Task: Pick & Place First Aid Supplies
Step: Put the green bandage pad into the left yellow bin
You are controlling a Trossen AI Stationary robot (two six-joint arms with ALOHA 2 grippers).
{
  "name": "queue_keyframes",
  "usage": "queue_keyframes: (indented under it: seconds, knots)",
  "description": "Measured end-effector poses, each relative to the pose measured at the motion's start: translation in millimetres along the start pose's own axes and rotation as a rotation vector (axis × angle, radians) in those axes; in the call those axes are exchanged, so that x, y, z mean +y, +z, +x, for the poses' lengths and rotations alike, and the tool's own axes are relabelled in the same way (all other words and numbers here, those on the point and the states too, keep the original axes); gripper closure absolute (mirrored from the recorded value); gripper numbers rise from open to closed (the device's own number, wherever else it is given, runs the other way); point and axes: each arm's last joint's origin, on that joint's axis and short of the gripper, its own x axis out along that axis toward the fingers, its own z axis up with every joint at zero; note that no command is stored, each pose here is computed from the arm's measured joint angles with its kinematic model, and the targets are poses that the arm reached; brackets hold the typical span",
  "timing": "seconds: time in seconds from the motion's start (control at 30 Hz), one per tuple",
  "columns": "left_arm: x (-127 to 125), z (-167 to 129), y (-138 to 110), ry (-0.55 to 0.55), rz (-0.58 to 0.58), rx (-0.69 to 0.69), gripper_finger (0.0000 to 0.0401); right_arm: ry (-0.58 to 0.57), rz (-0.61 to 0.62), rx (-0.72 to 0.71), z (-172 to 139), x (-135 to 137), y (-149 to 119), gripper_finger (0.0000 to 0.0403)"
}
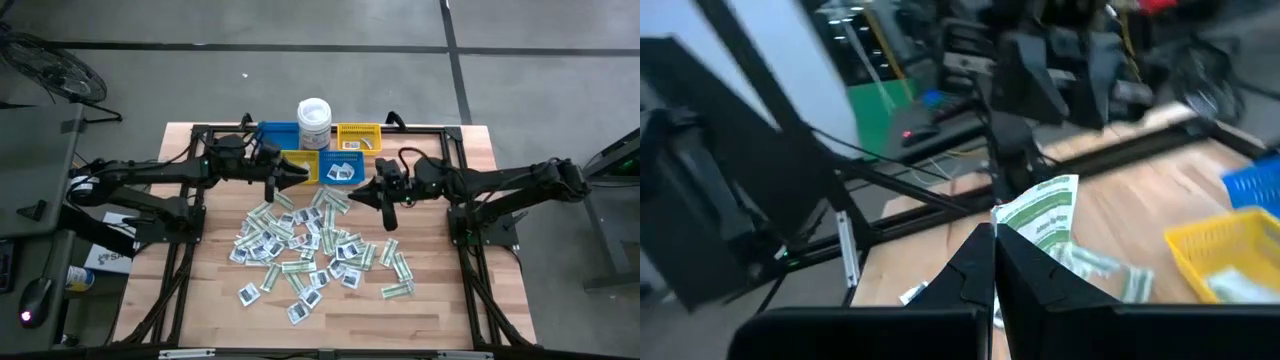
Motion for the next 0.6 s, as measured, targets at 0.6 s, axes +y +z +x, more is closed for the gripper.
queue_keyframes:
  seconds: [0.6]
  knots:
    - [3,20,2,-0.156,-0.057,-0.089,0.0284,0.146,-0.03,-0.099,11,-20,13,0.0403]
